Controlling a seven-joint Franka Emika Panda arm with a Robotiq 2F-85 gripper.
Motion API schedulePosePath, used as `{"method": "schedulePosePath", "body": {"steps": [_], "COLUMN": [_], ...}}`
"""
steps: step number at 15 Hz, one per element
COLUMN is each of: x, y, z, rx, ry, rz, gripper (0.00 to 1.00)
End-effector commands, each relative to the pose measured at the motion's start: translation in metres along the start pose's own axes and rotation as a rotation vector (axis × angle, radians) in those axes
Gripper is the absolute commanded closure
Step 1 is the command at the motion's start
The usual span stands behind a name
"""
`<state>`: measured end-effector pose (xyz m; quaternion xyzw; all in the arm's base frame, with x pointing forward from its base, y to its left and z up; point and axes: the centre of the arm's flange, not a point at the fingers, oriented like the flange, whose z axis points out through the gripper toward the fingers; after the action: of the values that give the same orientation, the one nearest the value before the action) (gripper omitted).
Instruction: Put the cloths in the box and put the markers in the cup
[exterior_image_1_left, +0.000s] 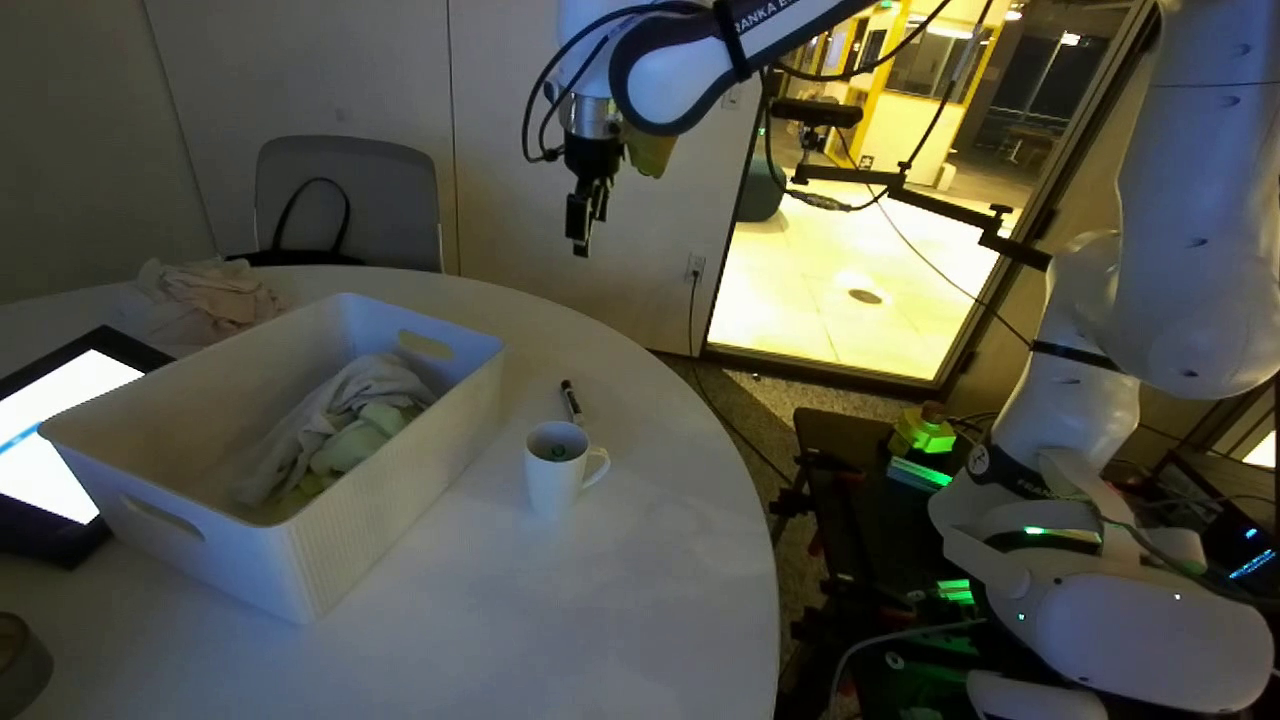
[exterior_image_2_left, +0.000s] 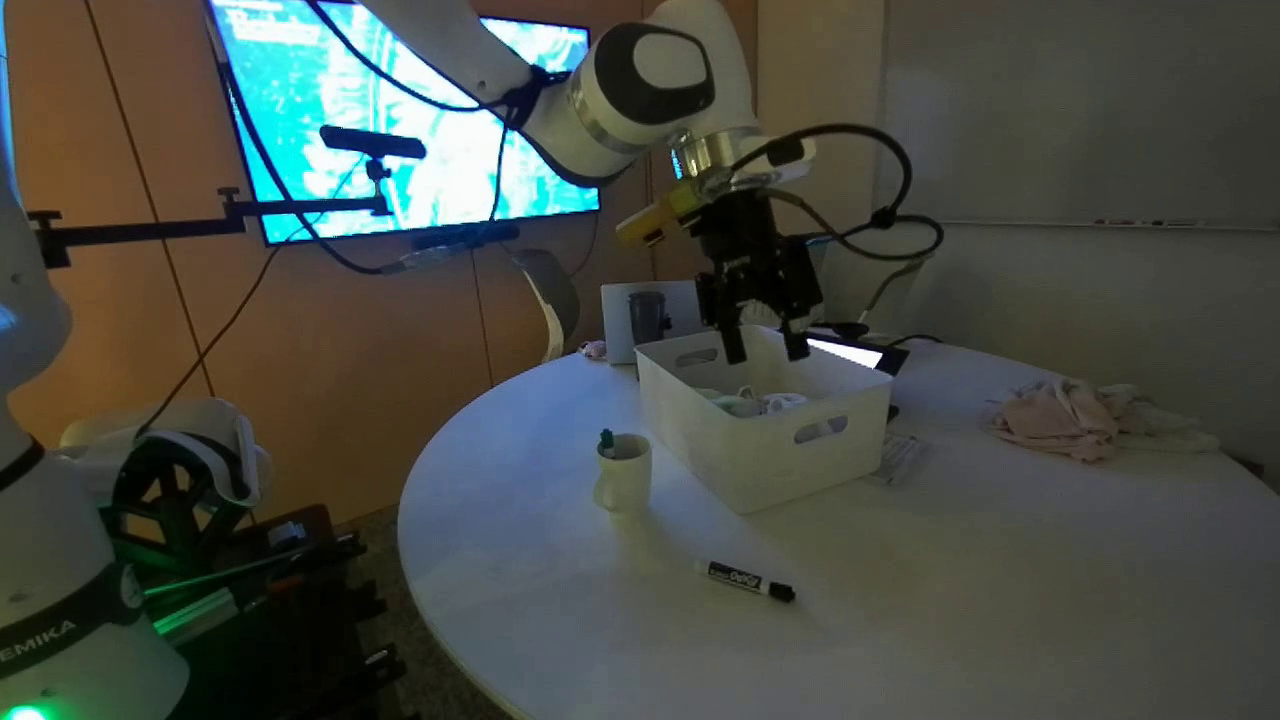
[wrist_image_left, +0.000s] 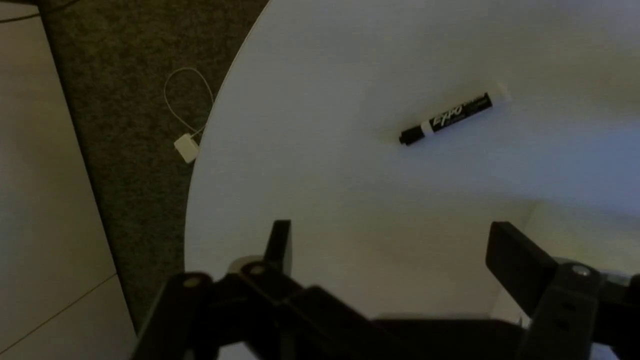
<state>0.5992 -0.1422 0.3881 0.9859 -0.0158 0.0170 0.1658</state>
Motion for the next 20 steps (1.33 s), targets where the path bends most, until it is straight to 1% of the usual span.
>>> {"method": "schedulePosePath", "body": {"steps": [1, 5, 8, 14, 19, 20], "x": [-0.031, -0.044, -0.051, -0.059, -0.055, -0.049], "y": [0.001, -0.008, -0.017, -0.031, -0.045, -0.05], "z": [0.029, 0.069, 0.09, 0.126, 0.16, 0.168], "rx": [0.062, 0.113, 0.148, 0.209, 0.246, 0.231], "ry": [-0.048, -0.124, -0.14, -0.123, -0.083, -0.078], "rz": [-0.025, -0.034, -0.043, -0.033, 0.081, 0.124], "gripper": [0.0, 0.0, 0.0, 0.0, 0.0, 0.0]}}
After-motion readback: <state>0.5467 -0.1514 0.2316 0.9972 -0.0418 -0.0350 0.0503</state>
